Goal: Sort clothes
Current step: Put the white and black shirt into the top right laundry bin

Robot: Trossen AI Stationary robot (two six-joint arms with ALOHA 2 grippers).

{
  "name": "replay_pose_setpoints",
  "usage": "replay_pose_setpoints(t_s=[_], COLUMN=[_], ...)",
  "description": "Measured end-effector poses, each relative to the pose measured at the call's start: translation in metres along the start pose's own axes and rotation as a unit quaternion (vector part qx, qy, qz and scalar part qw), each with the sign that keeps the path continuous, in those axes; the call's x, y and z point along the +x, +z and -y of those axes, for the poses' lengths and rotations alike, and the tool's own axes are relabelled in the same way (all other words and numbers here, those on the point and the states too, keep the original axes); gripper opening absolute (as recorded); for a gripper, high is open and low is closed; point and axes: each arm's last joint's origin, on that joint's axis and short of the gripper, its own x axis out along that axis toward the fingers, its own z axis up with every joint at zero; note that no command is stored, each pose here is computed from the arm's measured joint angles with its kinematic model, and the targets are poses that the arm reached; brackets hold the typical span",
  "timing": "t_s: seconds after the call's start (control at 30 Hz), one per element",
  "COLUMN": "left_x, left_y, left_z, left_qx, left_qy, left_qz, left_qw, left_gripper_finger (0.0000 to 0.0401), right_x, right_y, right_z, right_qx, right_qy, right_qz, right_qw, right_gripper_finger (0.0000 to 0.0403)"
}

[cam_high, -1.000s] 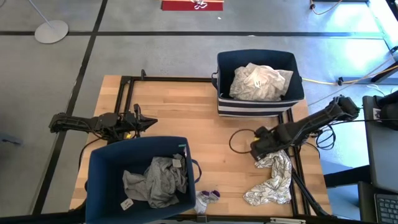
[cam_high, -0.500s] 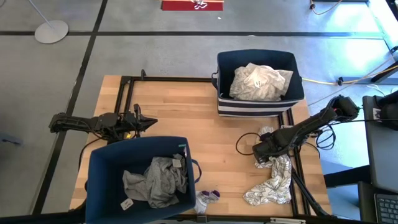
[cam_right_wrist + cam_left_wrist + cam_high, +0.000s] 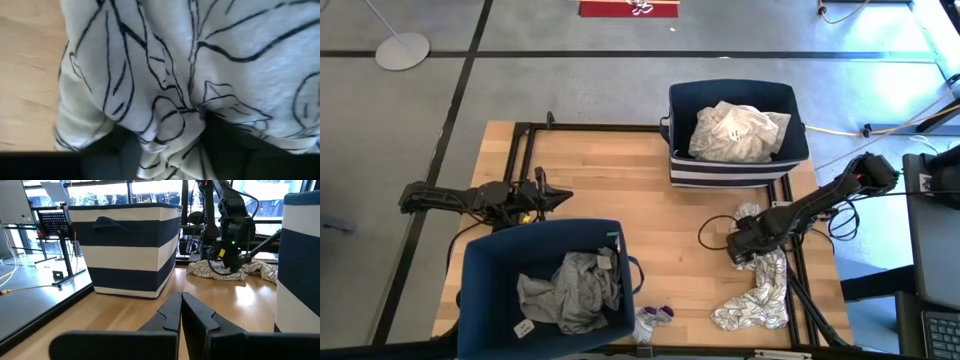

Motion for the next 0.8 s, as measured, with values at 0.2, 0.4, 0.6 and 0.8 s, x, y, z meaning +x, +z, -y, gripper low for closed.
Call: replay_pose_setpoints(t_s=[0.2,0.4,0.6,0.8], left_x=[0.0,0.0,0.0,0.0], left_y=[0.0,0.0,0.0,0.0], left_z=[0.0,0.0,0.0,0.0], left_qx=[0.001,0.001,0.001,0.001], left_qy=[0.0,0.0,0.0,0.0], left_qz=[0.0,0.0,0.0,0.001], left_qw=[1.0,1.0,1.0,1.0], left_gripper_finger=[0.0003,0.0003,0.0003,0.0003], right_x=[0.001,-0.006,-0.024,-0.05], right_y=[0.001,0.001,0.001,0.0], right_z=[0.003,-0.008,-0.034,-0.055], right_qx=[-0.009,-0.055,-0.099,-0.168], right_qy=[-0.015,0.019,0.099,0.148], right_qz=[0.013,0.047,0.123,0.203], right_qw=[1.0,0.997,0.983,0.953], right_gripper_finger=[0.0058,0.0031,0.0036,0.0015])
